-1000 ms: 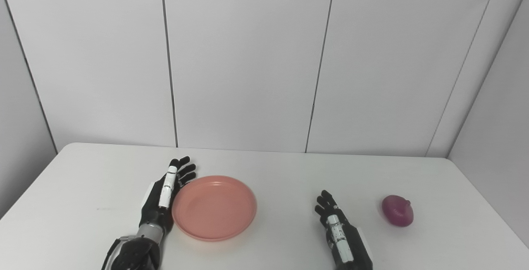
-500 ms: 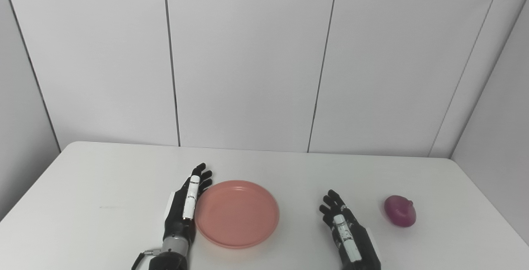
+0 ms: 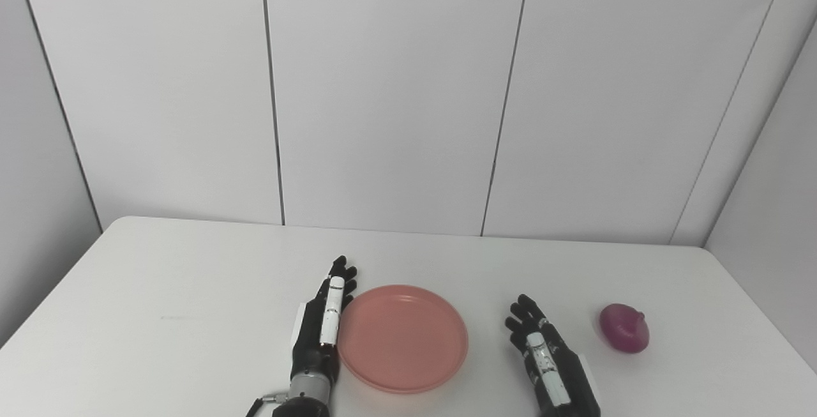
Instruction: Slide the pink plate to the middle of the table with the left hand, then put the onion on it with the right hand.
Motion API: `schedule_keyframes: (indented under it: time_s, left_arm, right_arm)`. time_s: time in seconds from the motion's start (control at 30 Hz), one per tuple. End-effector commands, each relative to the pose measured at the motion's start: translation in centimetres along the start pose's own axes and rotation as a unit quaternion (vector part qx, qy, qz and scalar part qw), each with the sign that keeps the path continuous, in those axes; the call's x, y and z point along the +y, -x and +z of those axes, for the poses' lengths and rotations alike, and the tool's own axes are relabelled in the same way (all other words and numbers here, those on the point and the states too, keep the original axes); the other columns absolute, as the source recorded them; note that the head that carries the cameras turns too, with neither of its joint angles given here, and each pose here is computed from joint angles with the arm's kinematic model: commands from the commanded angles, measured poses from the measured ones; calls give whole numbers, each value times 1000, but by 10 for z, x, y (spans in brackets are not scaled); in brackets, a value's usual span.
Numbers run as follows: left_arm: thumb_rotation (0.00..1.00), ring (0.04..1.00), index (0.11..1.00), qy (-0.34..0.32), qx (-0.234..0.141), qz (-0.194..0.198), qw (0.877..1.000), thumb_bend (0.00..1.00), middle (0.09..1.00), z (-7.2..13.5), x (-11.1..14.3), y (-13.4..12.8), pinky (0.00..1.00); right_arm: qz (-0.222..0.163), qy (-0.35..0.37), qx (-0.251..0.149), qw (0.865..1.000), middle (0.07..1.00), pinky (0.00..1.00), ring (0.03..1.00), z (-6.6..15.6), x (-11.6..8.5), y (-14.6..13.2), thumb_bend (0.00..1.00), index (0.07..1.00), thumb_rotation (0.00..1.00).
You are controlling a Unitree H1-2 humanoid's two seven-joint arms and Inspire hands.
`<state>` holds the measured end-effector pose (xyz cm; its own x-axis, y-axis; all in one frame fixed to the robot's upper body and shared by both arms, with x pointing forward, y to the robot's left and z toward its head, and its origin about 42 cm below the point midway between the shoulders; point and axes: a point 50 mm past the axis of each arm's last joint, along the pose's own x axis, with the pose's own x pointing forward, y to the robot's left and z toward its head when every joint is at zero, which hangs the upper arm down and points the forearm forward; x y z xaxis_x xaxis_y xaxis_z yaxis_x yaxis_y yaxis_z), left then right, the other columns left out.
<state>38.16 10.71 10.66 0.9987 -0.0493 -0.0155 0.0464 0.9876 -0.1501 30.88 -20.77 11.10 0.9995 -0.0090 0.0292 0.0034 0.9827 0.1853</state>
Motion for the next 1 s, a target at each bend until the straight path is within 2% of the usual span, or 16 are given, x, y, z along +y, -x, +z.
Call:
schedule_keyframes:
  time_s: [0.0, 0.83, 0.97]
  left_arm:
    - [1000, 915, 906, 7, -10, -10, 1000, 482, 911, 9, -12, -2, 932]
    - [1000, 896, 883, -15, -11, -21, 1000, 504, 890, 14, 5, -8, 916]
    - [1000, 897, 885, -19, -12, -25, 999, 498, 891, 15, 8, -9, 908]
  right_arm:
    - [5, -3, -22, 1000, 890, 936, 888, 12, 1, -4, 518, 893, 668]
    - [7, -4, -33, 999, 896, 953, 889, 15, 2, -6, 560, 895, 664]
    - [14, 14, -46, 999, 917, 969, 908, 22, 0, -8, 509, 932, 736]
